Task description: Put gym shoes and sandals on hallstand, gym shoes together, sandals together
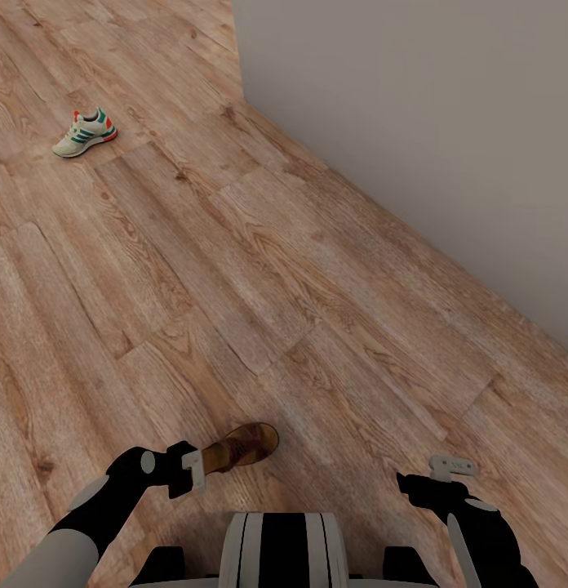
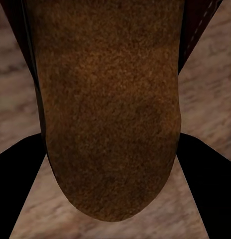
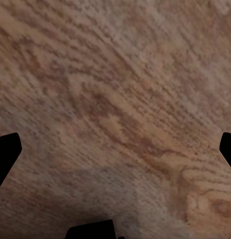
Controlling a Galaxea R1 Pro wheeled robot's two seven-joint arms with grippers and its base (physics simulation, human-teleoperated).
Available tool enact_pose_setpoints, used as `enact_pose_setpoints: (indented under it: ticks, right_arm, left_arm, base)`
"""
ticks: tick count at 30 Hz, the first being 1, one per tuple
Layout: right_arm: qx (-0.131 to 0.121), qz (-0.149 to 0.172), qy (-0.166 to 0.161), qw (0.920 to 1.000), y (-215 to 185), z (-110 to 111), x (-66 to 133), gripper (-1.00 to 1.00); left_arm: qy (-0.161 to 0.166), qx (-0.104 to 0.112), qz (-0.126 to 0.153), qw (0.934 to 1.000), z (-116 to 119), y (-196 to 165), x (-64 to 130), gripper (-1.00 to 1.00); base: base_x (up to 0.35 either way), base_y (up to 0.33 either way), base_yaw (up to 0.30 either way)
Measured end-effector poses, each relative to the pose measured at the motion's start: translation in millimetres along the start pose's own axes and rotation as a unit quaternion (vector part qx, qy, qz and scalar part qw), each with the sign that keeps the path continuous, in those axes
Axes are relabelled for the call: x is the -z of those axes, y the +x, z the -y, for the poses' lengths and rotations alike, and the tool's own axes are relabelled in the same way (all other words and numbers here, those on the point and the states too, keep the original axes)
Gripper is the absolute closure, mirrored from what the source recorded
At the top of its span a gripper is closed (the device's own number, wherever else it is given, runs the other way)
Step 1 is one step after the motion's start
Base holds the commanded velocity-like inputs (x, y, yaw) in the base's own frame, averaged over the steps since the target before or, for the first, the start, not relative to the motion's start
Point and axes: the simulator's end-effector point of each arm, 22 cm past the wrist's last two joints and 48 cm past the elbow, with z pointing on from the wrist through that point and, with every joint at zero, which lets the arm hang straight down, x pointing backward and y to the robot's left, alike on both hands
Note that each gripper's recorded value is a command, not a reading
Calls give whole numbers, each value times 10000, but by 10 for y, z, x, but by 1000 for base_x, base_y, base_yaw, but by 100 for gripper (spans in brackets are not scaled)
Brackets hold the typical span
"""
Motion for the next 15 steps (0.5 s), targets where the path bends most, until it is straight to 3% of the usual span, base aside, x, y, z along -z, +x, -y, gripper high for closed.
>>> enact_pose_setpoints:
  ticks: [9, 15]
  right_arm:
    - [-2, 19, -2, 10000, -14, 1, 12, -100]
    - [-18, 144, -17, 9999, -109, -1, 89, -100]
  left_arm:
    - [-31, 0, 16, 10000, -28, -23, 22, 100]
    - [-415, -49, 89, 9991, -327, -206, 235, 100]
  base:
    - [0, 0, 0]
    - [0, 0, 0]
